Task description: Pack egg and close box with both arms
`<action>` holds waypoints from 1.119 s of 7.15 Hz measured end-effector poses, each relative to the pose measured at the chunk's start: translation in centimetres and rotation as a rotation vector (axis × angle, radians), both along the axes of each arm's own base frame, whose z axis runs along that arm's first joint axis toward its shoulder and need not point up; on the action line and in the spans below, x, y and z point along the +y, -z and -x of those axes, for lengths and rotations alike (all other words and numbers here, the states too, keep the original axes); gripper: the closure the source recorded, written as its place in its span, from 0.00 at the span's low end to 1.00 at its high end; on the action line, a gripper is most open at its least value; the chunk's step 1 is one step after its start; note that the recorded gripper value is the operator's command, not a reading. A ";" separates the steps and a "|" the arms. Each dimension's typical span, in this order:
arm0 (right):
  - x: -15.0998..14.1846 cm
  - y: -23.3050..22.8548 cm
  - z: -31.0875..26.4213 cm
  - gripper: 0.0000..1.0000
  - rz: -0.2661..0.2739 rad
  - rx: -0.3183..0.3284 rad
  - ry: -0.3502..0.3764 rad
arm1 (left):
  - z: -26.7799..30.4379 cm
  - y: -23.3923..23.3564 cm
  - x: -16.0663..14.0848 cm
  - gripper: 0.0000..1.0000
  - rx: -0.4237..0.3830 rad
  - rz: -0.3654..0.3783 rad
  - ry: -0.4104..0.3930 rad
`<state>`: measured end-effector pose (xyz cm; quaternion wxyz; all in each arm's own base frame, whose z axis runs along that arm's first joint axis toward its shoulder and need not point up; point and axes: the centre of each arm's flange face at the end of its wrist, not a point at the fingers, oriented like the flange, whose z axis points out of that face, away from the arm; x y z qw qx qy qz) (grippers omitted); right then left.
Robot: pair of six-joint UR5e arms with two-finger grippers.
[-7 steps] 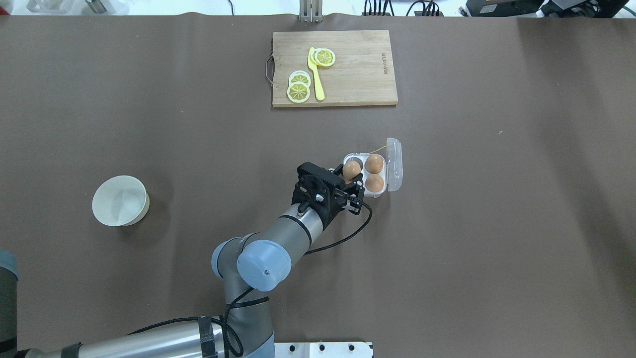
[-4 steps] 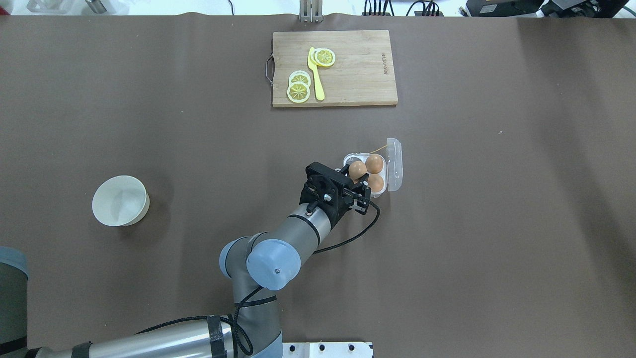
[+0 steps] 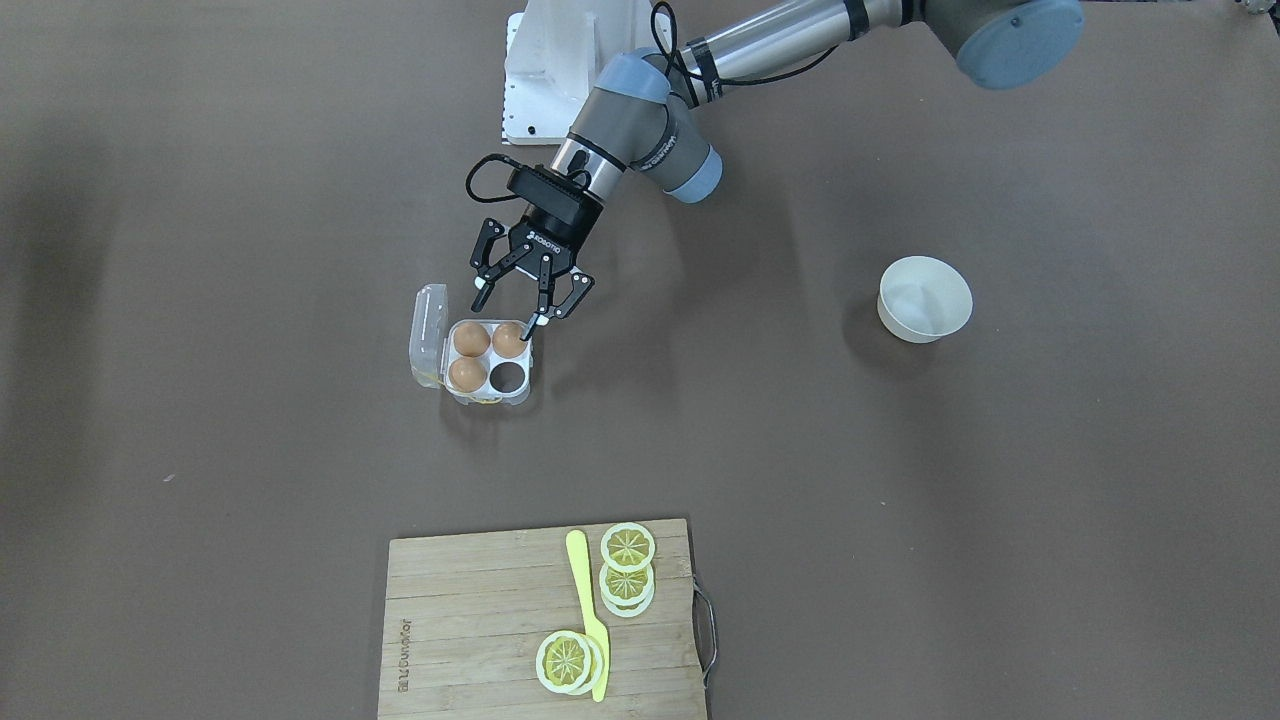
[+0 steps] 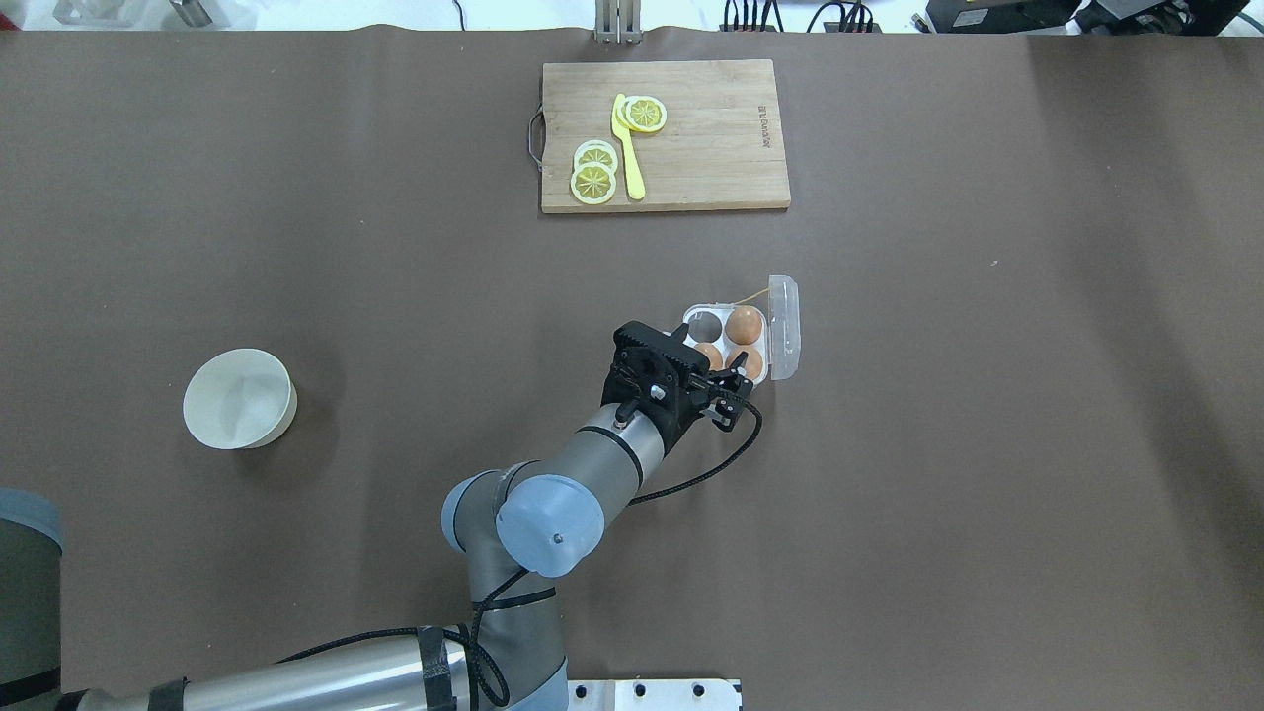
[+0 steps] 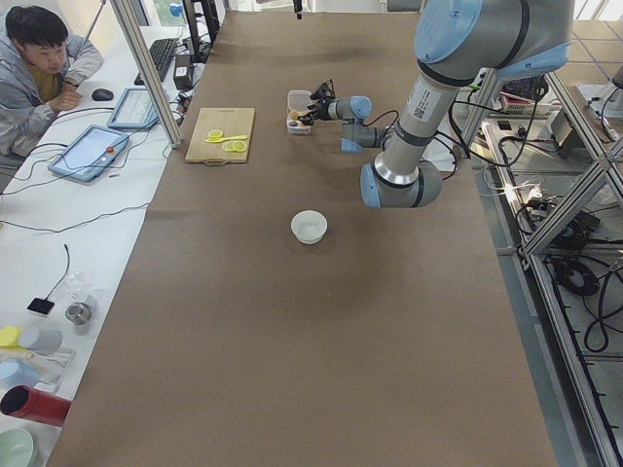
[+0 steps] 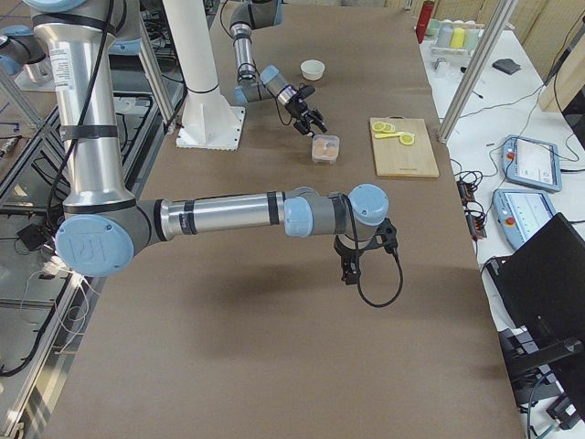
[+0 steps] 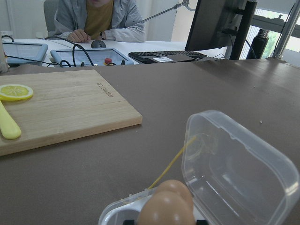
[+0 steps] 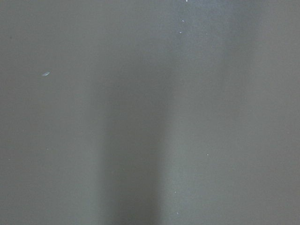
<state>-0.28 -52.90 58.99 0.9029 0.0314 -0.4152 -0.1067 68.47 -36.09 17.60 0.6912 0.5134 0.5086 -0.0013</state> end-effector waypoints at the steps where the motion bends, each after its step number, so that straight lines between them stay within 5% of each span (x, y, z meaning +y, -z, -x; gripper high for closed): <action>1: 0.0 0.0 0.0 0.00 0.000 0.000 0.000 | 0.0 0.1 0.0 0.04 0.002 0.000 -0.001; 3: -0.1 0.1 0.0 0.00 -0.001 0.001 -0.001 | 1.2 1.7 0.2 0.11 0.035 -0.008 -0.008; 5: -0.3 0.4 0.0 0.00 -0.007 0.002 -0.001 | 5.8 5.7 -1.1 0.29 0.044 0.000 -0.044; 7: -0.6 0.8 0.1 0.00 -0.014 0.001 -0.002 | 13.2 5.7 -5.7 0.64 0.023 0.154 -0.143; 8: -0.7 1.0 0.1 0.00 -0.019 0.001 -0.002 | 17.2 5.6 -8.0 0.67 -0.025 0.282 -0.198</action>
